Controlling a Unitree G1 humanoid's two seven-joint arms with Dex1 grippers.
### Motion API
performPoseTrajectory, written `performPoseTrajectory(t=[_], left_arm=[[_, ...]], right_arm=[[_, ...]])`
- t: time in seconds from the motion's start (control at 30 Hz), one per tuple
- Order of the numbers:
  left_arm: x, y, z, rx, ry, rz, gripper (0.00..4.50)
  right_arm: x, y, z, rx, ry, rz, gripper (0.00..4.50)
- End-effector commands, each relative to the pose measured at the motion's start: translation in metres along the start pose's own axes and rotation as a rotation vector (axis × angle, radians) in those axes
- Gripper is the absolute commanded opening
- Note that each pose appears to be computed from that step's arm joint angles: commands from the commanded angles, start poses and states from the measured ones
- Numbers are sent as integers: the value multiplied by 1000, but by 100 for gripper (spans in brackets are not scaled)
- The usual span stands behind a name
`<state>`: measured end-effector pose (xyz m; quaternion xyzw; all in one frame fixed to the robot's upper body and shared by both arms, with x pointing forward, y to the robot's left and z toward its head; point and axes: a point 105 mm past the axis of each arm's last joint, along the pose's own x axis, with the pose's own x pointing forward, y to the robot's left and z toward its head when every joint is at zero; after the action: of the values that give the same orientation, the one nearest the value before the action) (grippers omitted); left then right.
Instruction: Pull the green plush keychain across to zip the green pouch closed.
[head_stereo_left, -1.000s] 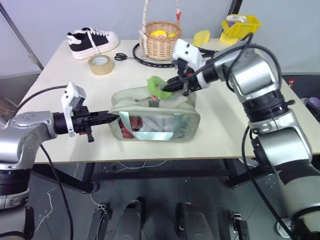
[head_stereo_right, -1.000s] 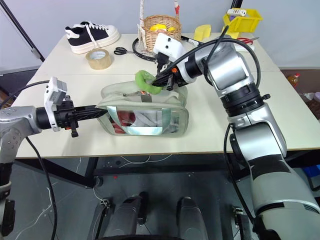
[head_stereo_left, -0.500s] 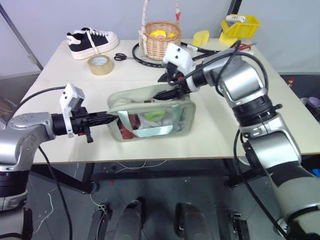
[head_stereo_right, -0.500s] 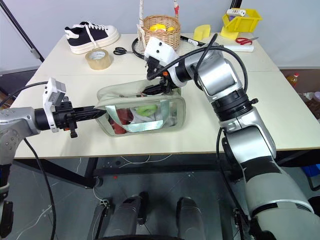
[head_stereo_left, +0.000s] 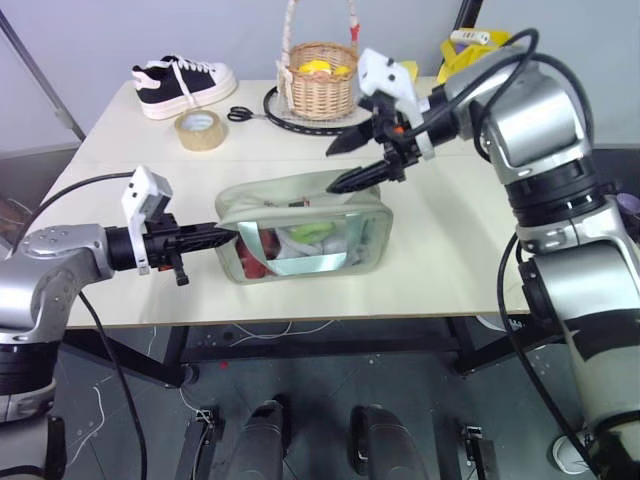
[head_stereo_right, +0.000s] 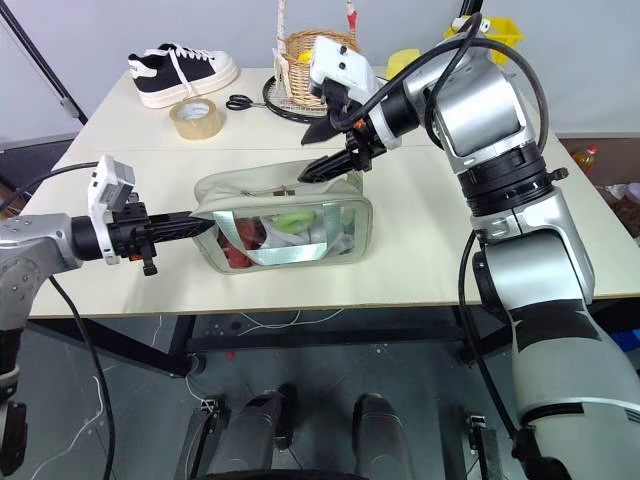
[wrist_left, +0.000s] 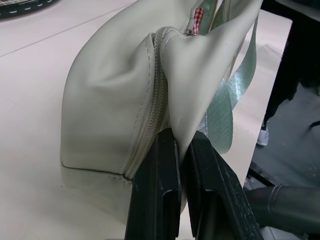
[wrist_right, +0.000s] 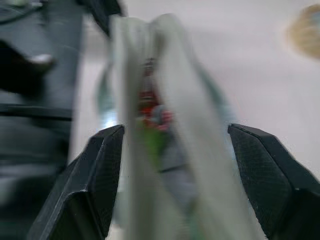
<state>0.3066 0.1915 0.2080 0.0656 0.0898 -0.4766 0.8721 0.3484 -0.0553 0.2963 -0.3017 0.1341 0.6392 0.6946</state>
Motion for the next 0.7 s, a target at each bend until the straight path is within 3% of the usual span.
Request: performPoseTrajectory(t=[0.03,0.07,0.37,0.7], left_arm=[[1,-3,8,27,-13,-16,0],[1,-4,8,27,-13,-18,0],[-3,-6,7,23,-11,-11,0],[-1,-8,6,17,-12,-6,0]], right_arm=[[-3,6,-4,-29,53,35,164],[3,5,-9,-16,76,42,117],[23,-6,-17,10,153,36,117],[45,3,-19,-50,199,100,117]])
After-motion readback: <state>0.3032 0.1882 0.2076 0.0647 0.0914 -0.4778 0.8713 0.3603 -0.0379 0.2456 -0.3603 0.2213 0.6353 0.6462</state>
